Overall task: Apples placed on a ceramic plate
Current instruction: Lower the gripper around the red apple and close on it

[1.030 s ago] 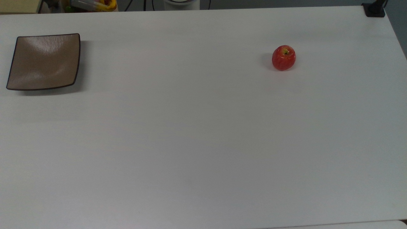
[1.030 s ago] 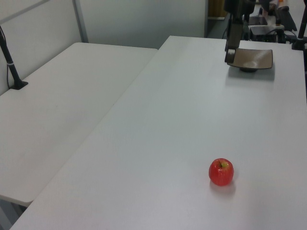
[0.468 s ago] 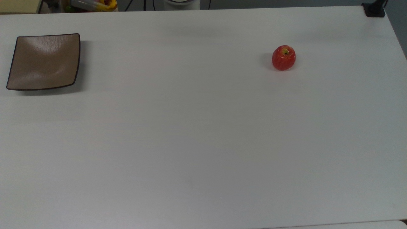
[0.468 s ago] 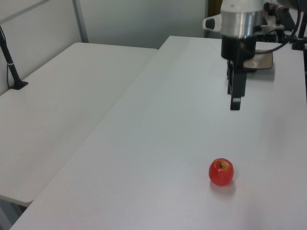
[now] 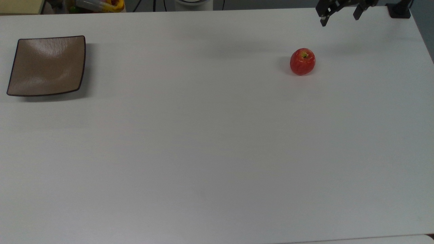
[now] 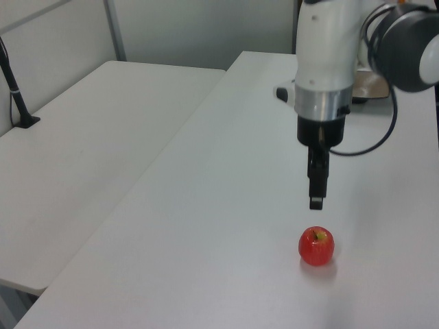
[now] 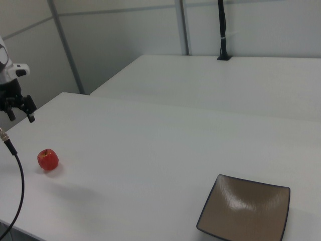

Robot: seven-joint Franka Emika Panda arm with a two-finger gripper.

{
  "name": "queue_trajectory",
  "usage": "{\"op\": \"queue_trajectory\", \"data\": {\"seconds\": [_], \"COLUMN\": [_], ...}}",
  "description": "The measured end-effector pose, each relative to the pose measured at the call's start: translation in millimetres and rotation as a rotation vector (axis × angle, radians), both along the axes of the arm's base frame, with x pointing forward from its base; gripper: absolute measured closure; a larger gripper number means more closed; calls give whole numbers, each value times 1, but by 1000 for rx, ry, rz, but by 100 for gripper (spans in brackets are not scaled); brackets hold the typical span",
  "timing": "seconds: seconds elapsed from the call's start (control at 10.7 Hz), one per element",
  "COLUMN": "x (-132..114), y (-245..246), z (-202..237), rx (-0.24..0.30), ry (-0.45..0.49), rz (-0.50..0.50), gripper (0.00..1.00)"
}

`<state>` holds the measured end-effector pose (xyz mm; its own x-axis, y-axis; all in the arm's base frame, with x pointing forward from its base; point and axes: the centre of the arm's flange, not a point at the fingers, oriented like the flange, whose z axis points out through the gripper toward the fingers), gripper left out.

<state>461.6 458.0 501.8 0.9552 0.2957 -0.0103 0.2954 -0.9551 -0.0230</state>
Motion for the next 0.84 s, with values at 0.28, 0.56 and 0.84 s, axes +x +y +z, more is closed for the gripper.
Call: {"op": "queue_trajectory", "data": {"seconds": [0.28, 0.56, 0.84], "x": [6, 5, 4], "y": [1, -2, -5], "z": [-42, -73, -91], "rx": [-55, -115, -150], "ry": [42, 59, 71], "rz": [6, 21, 31], "gripper": [0, 0, 0]}}
